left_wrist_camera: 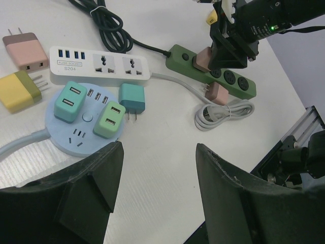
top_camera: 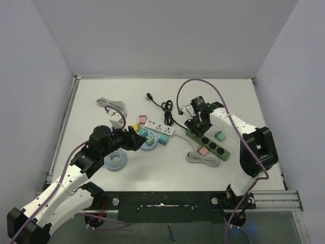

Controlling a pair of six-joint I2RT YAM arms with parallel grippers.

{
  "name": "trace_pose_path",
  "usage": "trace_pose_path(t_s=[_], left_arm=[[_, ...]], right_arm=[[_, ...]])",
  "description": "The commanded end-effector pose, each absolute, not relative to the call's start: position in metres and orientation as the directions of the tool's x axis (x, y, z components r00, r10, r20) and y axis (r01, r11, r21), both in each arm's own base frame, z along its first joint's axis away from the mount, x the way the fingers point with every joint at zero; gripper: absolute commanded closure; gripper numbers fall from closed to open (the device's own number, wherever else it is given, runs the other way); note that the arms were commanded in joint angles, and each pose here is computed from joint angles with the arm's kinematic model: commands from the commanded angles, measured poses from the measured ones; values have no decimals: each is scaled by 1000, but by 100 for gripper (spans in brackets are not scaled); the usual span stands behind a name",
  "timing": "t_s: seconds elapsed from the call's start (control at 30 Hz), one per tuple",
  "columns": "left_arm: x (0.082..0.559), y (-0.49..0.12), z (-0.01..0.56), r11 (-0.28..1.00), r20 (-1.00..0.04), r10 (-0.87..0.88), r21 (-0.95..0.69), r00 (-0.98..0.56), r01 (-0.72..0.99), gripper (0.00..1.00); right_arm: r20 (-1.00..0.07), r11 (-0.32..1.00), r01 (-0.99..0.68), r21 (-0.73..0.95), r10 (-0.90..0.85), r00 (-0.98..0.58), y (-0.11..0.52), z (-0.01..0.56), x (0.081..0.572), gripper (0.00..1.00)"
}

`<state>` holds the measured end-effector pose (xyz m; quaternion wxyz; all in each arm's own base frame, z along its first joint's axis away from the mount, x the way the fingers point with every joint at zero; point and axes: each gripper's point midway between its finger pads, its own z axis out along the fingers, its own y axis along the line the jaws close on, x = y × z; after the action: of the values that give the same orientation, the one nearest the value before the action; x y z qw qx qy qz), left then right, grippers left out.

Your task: Insert the plug

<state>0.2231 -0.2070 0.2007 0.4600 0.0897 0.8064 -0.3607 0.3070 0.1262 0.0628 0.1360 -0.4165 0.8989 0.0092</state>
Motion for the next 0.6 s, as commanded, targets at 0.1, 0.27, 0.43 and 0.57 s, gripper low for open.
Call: trace_pose_path(t_s=[0.1,0.27,0.43,0.57], left_arm=[[229,-210,219,707,-831,-213,-494,-514,506,42],[229,-209,218,711,-831,-215,-493,-513,501,42],[230,-209,218,714,-832,-215,-492,-512,499,42],[230,-209,218,714,-831,-214,-492,-513,498,42]], right_arm=[[-76,660,-750,-48,-751,-656,100,-16,296,100],[3,680,-733,-9,-733,-680,89,-43,285,100],[38,690,-723,-31,-722,-691,85,-50,285,100],[-10,685,-726,-55,-728,-686,94,-38,292,100]])
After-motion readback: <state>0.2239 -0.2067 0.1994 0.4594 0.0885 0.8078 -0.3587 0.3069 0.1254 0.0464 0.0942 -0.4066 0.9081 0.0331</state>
